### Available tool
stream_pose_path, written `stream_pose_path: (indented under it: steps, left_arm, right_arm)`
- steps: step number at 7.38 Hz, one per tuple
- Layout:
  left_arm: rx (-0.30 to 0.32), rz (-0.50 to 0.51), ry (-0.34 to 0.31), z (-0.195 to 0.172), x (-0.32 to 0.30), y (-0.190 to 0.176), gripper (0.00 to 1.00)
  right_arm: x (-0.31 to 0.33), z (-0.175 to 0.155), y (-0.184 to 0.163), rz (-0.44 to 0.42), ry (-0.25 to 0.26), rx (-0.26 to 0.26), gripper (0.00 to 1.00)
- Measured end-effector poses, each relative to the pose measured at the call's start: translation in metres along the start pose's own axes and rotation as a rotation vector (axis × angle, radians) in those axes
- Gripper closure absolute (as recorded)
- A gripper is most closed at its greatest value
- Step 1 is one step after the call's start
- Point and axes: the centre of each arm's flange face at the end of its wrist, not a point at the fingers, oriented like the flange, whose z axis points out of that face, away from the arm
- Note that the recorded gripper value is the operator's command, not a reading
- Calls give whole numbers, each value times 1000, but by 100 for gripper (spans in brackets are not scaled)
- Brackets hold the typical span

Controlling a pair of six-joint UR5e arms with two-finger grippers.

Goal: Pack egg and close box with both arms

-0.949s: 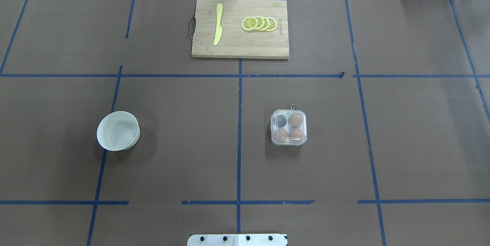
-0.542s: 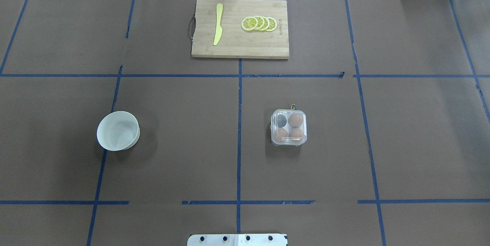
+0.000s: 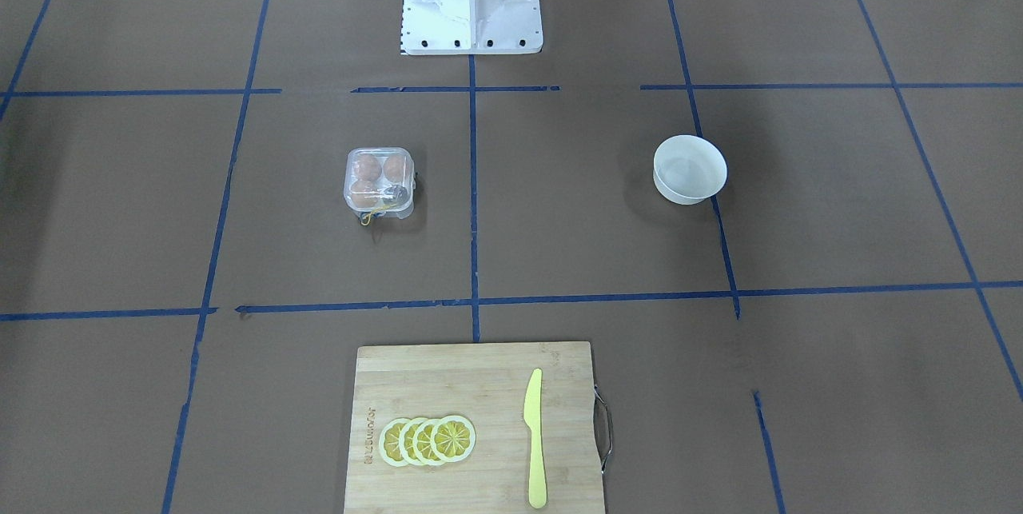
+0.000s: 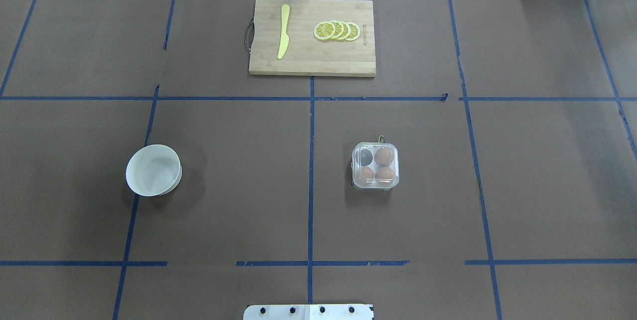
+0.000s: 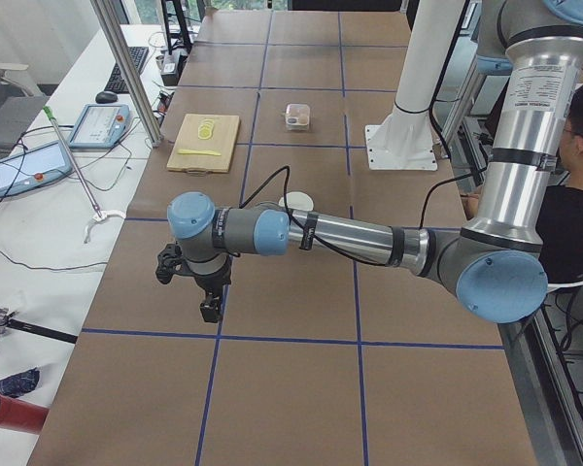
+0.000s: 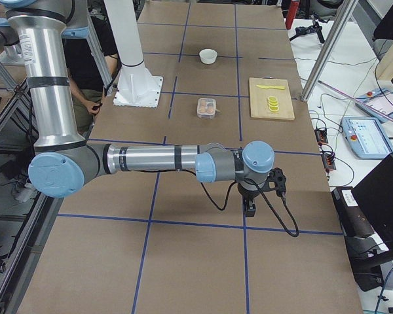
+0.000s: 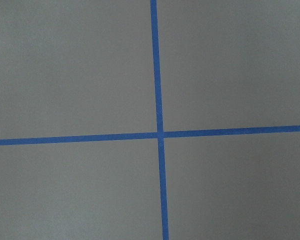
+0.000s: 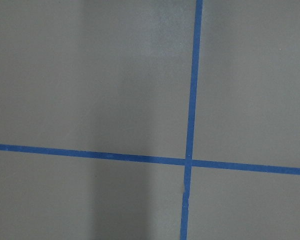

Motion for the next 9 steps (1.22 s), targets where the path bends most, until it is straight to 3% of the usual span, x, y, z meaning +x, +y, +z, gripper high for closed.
stream_pose_path:
  steps: [3, 9]
  left_arm:
    - [13, 11, 0, 4, -4, 4, 0]
    - [15, 7, -1, 6, -6, 45, 0]
  right_arm:
    - [-6, 2, -1, -2, -1, -3, 0]
    - [-24, 9, -3, 5, -8, -15, 0]
